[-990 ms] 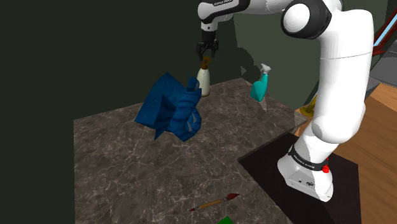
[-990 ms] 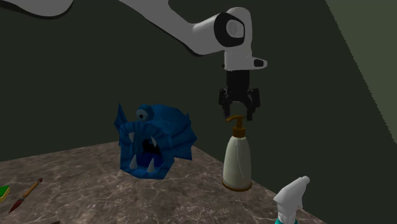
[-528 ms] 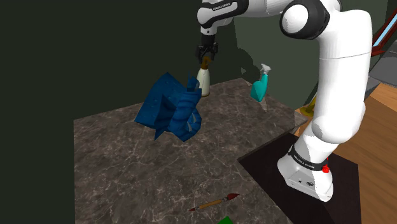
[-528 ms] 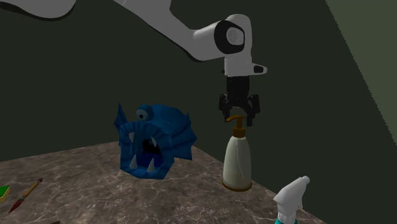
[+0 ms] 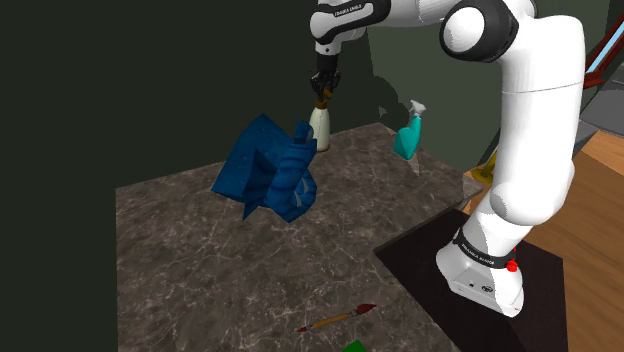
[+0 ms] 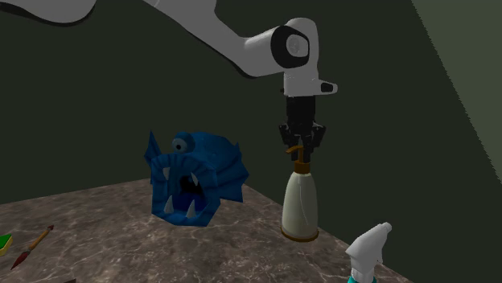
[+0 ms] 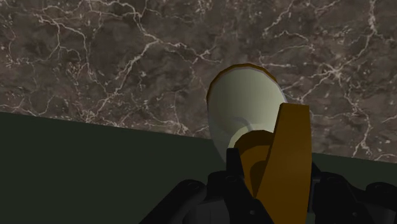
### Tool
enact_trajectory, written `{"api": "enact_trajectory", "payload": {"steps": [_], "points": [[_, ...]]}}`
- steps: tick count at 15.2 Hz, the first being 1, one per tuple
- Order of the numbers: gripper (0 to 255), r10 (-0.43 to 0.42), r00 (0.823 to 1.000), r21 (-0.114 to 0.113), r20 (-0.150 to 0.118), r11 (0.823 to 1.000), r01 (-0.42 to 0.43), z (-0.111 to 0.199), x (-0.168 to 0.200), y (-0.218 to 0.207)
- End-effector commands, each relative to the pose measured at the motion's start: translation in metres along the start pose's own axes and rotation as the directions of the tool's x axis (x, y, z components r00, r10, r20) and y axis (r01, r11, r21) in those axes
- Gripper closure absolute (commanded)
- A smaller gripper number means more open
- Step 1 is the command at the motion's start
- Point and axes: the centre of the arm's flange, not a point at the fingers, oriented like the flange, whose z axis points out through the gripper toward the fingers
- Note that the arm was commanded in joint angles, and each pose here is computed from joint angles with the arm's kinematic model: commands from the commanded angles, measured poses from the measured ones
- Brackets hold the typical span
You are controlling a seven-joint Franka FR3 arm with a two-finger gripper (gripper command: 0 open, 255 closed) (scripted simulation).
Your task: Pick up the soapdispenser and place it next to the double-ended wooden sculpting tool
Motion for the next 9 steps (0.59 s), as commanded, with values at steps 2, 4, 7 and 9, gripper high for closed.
{"api": "enact_trajectory", "payload": {"steps": [2,4,7,9], "points": [[255,0.000,1.000,0.000,0.001,1.000,0.000,0.000,0.000,0.000],[255,0.000,1.000,0.000,0.001,1.000,0.000,0.000,0.000,0.000],[255,0.000,1.000,0.000,0.000,1.000,0.000,-0.010,0.000,0.000],[255,0.000,1.000,0.000,0.000,1.000,0.000,-0.021,0.000,0.001]]}}
